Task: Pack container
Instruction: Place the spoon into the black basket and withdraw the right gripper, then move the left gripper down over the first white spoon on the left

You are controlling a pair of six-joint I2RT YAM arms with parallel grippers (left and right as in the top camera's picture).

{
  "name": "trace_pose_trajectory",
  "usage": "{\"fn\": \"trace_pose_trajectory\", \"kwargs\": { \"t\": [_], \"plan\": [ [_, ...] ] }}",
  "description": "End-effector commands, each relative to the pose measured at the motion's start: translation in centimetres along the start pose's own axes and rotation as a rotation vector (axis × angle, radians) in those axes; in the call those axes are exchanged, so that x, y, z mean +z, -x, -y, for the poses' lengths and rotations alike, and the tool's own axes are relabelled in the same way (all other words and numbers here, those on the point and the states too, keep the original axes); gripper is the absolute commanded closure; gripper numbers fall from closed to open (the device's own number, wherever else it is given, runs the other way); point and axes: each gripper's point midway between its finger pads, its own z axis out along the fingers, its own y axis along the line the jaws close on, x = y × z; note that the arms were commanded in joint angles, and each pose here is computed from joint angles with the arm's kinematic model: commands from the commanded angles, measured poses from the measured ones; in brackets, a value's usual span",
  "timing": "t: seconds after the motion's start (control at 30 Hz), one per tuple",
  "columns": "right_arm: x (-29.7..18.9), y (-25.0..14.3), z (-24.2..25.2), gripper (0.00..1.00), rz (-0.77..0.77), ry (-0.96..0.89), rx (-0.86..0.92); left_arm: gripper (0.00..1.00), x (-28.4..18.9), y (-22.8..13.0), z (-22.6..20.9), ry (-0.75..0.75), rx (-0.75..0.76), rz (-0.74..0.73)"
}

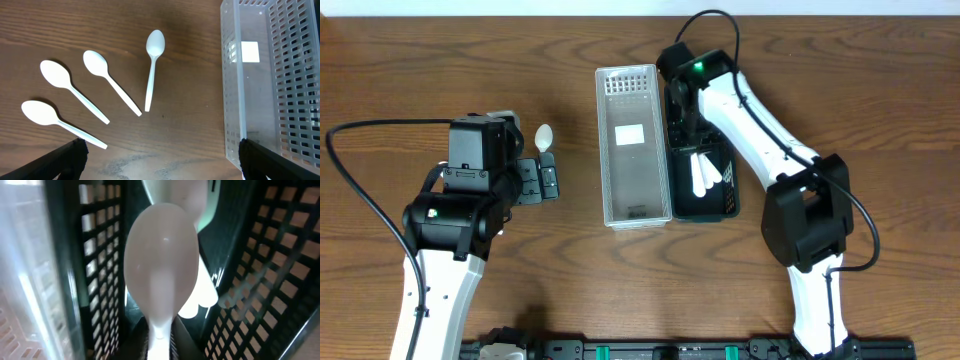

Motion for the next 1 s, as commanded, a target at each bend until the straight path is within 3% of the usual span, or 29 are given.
{"fn": "trace_pose_trajectory", "kwargs": {
  "t": [0.0, 0.1, 0.27, 0.37, 0.47, 0.67, 0.8, 0.97],
  "plan": [
    [-1.5, 0.8, -0.5, 0.62, 0.05, 0.014, -0.07, 0.02, -0.3, 0.5, 0.1, -0.005, 0.013, 0.01],
    [-2.7, 1.5, -0.3, 0.36, 0.084, 0.023, -0.131, 0.02, -0.3, 0.4, 0.1, -0.005, 0.013, 0.007],
    [-7.6, 3.7, 1.1, 0.32, 0.226, 0.031, -0.134, 0.02, -0.7, 0.3, 0.3, -0.02, 0.011, 0.002],
    [-12.5, 5.1, 4.3, 0.27, 0.357, -0.007, -0.07, 0.02, -2.3, 2.4, 0.7, -0.031, -0.017, 0.061],
    [-17.2, 5.7, 9.1, 0.05, 0.477, -0.048, 0.032, 0.02, -4.1, 5.5, 0.9, -0.032, -0.021, 0.133],
    [-18.9, 3.8, 19.0, 0.01, 0.461, -0.098, 0.247, 0.02, -0.6, 8.8, -0.4, 0.017, -0.06, 0.066],
    [-16.8, 2.2, 23.9, 0.01, 0.382, -0.118, 0.399, 0.02, 5.4, 7.8, -1.9, 0.062, -0.07, -0.088],
    [-14.3, 0.9, 25.5, 0.01, 0.302, -0.097, 0.446, 0.02, 12.0, 5.1, -3.7, 0.098, -0.048, -0.27]
  ]
}}
